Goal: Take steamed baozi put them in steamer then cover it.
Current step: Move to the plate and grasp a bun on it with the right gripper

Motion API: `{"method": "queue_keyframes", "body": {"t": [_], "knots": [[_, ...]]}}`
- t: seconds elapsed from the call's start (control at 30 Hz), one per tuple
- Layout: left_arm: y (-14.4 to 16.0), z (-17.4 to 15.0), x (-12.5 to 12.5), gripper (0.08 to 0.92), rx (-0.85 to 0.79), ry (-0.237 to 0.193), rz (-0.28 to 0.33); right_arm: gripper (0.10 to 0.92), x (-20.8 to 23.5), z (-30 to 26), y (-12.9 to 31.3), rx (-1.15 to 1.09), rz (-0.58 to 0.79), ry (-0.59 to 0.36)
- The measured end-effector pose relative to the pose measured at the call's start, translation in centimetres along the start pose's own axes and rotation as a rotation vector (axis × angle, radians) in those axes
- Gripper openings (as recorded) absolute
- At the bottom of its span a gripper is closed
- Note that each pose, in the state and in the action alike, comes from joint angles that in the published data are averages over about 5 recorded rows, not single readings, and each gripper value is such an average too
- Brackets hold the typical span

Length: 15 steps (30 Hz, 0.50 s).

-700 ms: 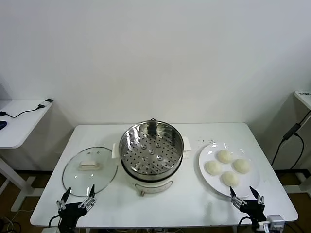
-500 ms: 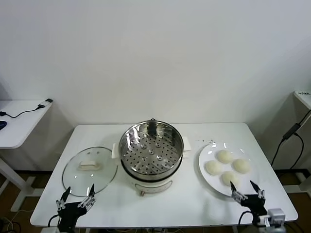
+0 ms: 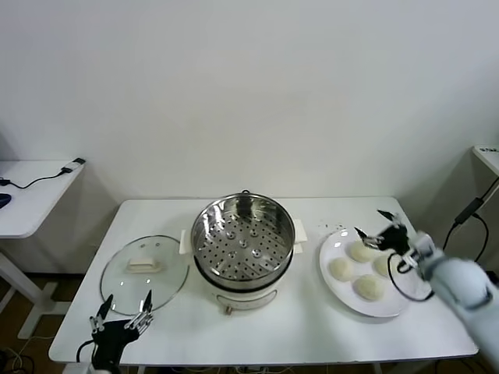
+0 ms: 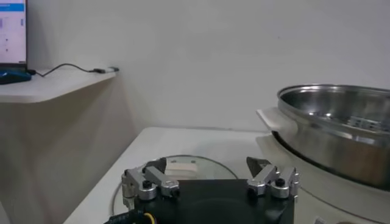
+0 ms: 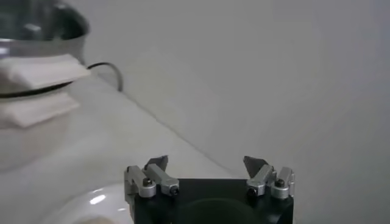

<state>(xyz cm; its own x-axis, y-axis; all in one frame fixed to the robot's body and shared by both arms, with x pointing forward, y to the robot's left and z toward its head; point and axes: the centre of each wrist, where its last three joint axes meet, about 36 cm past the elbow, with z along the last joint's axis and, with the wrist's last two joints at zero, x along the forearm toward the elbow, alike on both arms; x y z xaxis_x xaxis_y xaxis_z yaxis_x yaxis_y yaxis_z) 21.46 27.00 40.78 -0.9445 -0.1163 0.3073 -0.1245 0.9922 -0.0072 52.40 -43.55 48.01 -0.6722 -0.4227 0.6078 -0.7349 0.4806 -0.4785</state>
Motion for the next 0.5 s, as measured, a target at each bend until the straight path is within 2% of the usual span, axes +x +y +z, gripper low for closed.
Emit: {"method": "queue_keyframes", "body": {"t": [0.23, 0.5], "knots": [[-0.1, 0.1, -0.1, 0.823, 0.002, 0.005, 0.002, 0.823, -0.4, -0.9, -7.4, 0.234, -0.289, 0.142], [-0.2, 0.3, -0.3, 0.823, 0.001, 0.01, 0.006, 0.823, 0.0, -3.6, -14.3, 0.362, -0.417, 0.323]]}}
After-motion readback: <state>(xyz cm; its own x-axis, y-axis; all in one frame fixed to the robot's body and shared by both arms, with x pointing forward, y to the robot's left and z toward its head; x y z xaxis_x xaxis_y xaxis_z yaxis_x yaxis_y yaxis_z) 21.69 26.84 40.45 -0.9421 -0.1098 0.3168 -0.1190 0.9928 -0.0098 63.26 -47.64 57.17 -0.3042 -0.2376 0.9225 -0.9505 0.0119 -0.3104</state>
